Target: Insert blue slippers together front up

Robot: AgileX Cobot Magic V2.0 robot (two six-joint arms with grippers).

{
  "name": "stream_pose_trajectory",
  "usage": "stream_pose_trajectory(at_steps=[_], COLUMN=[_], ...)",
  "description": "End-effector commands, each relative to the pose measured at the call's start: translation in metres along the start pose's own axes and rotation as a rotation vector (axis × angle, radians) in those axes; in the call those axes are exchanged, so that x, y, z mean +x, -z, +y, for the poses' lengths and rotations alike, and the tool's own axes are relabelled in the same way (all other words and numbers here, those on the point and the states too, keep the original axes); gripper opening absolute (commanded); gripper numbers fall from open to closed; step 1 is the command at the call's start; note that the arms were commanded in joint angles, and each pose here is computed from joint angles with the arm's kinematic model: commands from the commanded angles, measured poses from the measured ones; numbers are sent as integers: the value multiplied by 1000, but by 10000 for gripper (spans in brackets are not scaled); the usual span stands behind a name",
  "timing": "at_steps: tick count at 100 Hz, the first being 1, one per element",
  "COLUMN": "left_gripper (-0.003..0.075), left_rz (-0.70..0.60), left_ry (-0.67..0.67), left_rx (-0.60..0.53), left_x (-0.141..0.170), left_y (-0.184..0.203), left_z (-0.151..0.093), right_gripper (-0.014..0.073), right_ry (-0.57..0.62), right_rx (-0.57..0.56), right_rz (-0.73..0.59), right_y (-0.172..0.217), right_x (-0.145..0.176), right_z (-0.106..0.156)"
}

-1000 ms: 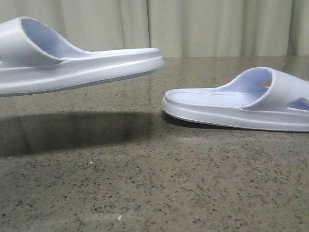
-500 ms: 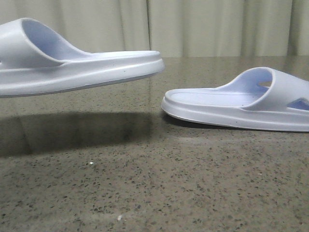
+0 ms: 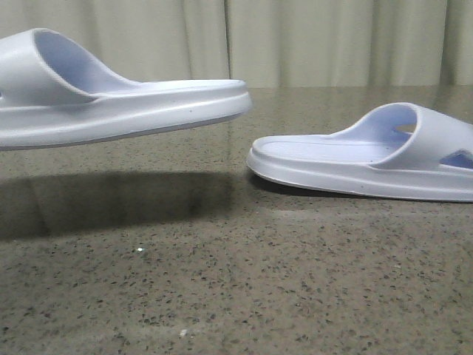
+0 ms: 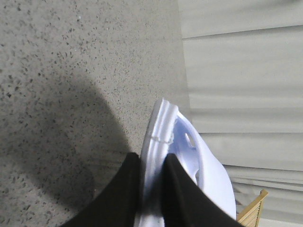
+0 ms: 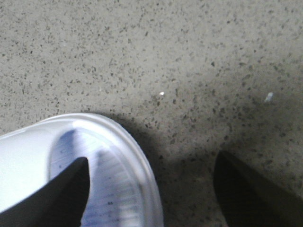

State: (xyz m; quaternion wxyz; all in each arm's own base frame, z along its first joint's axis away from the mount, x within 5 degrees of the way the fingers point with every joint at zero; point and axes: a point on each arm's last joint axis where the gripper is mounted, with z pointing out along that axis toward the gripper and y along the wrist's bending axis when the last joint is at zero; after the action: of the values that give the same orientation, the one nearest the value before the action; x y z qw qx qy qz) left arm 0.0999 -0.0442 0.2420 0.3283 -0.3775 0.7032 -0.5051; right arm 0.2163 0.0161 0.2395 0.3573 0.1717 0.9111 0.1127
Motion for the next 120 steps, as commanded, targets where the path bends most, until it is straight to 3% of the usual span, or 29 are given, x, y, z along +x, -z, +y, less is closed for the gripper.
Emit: stream_pose_trajectory(at_steps=[1,69,100,120], left_gripper=[16,16,16,16], left_rz=[-20,-20,-20,-20], left_ry=[27,27,27,27], left_rx=[50,50,50,50], left_x=[-3,-3,-3,-3], left_y=[2,2,2,2], left_z=[-13,-13,-13,-13], right_gripper=[477,470,205,181], right_ry=[-33,-215,-258,-258], right_rx=[-42,-67,-77,-77], right_rz=[-89,13,38,38], right_y=[5,-7,-7,-7], right_x=[-16,-8,-6,-6], right_z=[6,9,10,10])
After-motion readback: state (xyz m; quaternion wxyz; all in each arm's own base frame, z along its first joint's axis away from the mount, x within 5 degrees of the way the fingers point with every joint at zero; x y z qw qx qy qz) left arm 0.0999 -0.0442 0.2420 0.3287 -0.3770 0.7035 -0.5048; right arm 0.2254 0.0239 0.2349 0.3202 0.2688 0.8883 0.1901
